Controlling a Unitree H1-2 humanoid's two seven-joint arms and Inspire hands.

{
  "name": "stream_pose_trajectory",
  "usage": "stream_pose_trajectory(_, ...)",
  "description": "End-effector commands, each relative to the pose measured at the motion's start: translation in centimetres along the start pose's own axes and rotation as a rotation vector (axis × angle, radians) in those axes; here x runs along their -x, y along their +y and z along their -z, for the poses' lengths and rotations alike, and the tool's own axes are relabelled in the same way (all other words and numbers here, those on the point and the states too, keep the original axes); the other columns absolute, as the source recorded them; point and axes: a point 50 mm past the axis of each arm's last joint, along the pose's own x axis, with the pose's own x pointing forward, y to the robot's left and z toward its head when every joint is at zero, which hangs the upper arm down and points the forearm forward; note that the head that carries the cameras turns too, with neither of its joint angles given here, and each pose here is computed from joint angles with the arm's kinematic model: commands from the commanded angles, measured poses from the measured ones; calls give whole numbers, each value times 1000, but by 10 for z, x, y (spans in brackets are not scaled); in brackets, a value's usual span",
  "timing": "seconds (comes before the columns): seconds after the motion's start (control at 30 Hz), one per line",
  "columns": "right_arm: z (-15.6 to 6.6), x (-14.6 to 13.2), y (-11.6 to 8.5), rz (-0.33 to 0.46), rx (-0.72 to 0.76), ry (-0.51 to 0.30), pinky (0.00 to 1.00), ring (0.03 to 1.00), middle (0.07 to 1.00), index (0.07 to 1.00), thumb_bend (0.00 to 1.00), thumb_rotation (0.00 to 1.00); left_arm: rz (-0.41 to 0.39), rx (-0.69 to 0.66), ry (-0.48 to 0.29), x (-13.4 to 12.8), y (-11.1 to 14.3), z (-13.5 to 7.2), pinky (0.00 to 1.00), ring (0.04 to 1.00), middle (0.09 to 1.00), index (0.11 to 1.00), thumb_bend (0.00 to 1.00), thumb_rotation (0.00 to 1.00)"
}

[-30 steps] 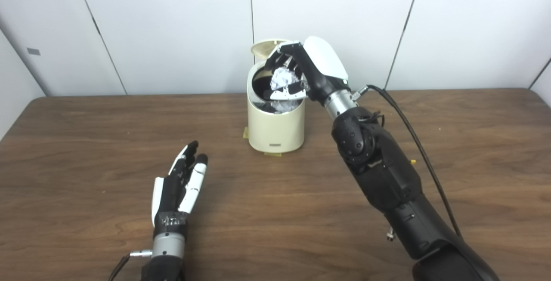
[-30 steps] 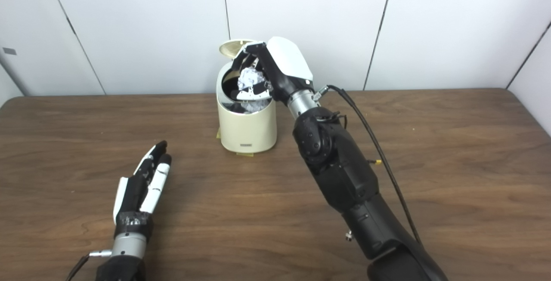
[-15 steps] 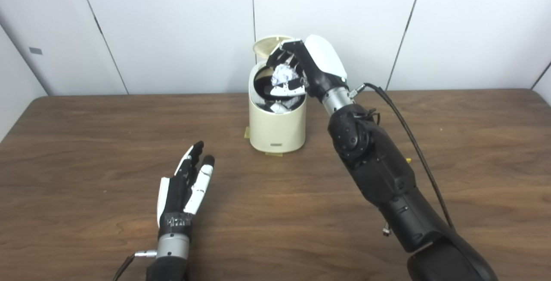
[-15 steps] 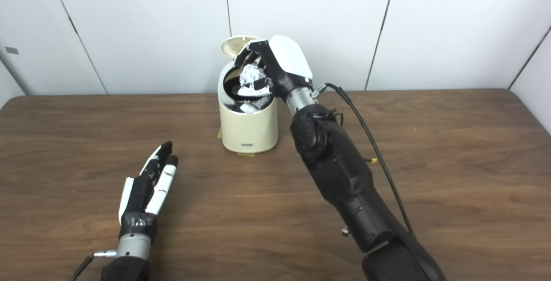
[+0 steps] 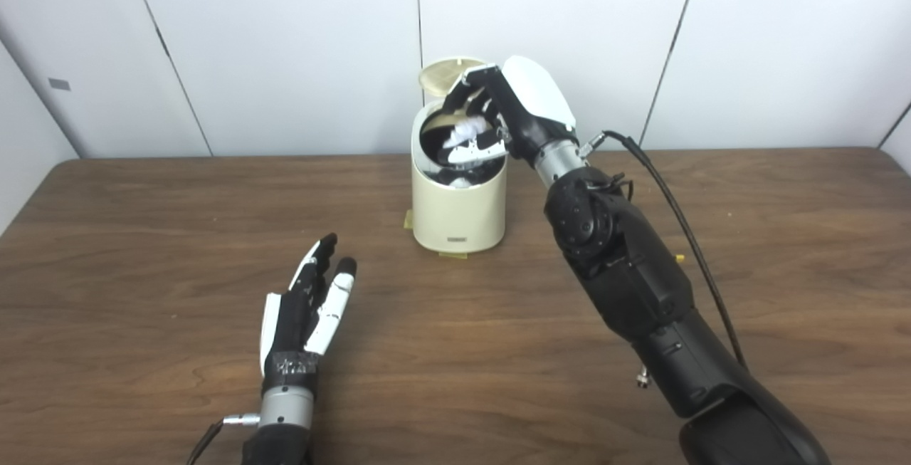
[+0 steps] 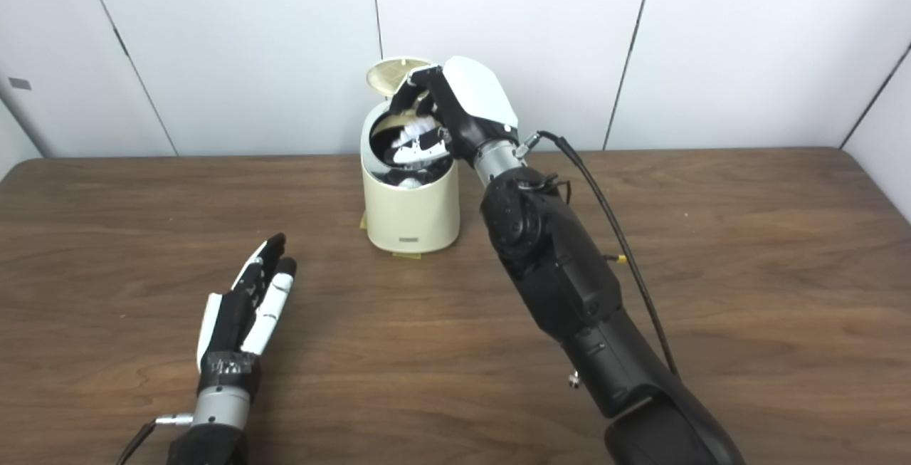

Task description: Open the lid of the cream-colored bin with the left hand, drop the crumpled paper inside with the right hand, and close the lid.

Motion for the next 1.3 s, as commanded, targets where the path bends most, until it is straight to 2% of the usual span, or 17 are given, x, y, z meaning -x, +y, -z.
stream_pose_trajectory(0.0, -13, -9, -22, 54, 20, -47, 343, 458, 559, 599, 994, 293, 6, 21, -22, -3, -4, -4, 998, 971, 951, 945, 617, 720)
stream_pose_trajectory(0.13, -12, -8, -21, 39, 39, -46, 207, 288, 394, 578, 1000, 247, 18, 36, -15, -4, -4, 0, 984, 978, 966, 949, 627, 725)
stream_pose_trajectory(0.23, -10, -8, -22, 23, 48, -43, 306, 414, 501, 560, 1000, 247, 26, 77, -15, -4, -6, 0, 993, 977, 966, 943, 622, 706)
stream_pose_trajectory(0.3, -9, -8, -23, 4, 69, -37, 519, 607, 630, 548, 1000, 267, 27, 93, -12, -4, -7, -1, 994, 982, 975, 944, 598, 666)
stream_pose_trajectory(0.33, -9, -8, -23, -4, 79, -39, 588, 665, 662, 547, 1000, 273, 26, 95, -13, -4, -7, -2, 991, 975, 968, 937, 603, 663)
stream_pose_trajectory(0.4, -8, -8, -23, -8, 87, -48, 647, 727, 686, 544, 1000, 270, 24, 93, -14, -4, -7, -2, 999, 982, 964, 932, 602, 655)
stream_pose_trajectory(0.5, -8, -5, -23, 12, 60, -68, 608, 689, 667, 551, 979, 209, 19, 90, -14, -4, -7, -3, 1000, 984, 959, 930, 599, 650)
stream_pose_trajectory(0.53, -8, -3, -24, 27, 30, -79, 556, 638, 653, 521, 757, 174, 18, 91, -14, -4, -7, -3, 1000, 985, 958, 934, 599, 648)
stream_pose_trajectory(0.57, -8, -2, -25, 45, 5, -89, 501, 573, 619, 505, 642, 151, 16, 101, -14, -4, -6, -3, 1000, 987, 958, 938, 598, 647)
stream_pose_trajectory(0.6, -8, -1, -26, 62, -13, -97, 449, 473, 557, 512, 568, 62, 13, 101, -14, -4, -6, -3, 1000, 988, 957, 938, 596, 632)
stream_pose_trajectory(0.67, -7, 1, -28, 98, -41, -107, 406, 420, 515, 518, 522, 16, 15, 86, -16, -4, -5, -3, 1000, 987, 957, 941, 596, 648)
stream_pose_trajectory(0.8, -5, 3, -32, 136, -79, -113, 376, 412, 495, 491, 503, 0, 20, 83, -18, -6, -3, -2, 1000, 990, 969, 943, 588, 662)
stream_pose_trajectory(0.97, -5, 6, -39, 150, -134, -103, 344, 405, 497, 501, 500, 0, 15, 76, -12, -8, -1, -2, 1000, 989, 959, 944, 606, 666)
stream_pose_trajectory(1.27, 3, 21, -65, 203, -243, -40, 302, 401, 509, 519, 495, 0, 16, 62, -16, -18, 4, -3, 1000, 991, 980, 935, 589, 659)
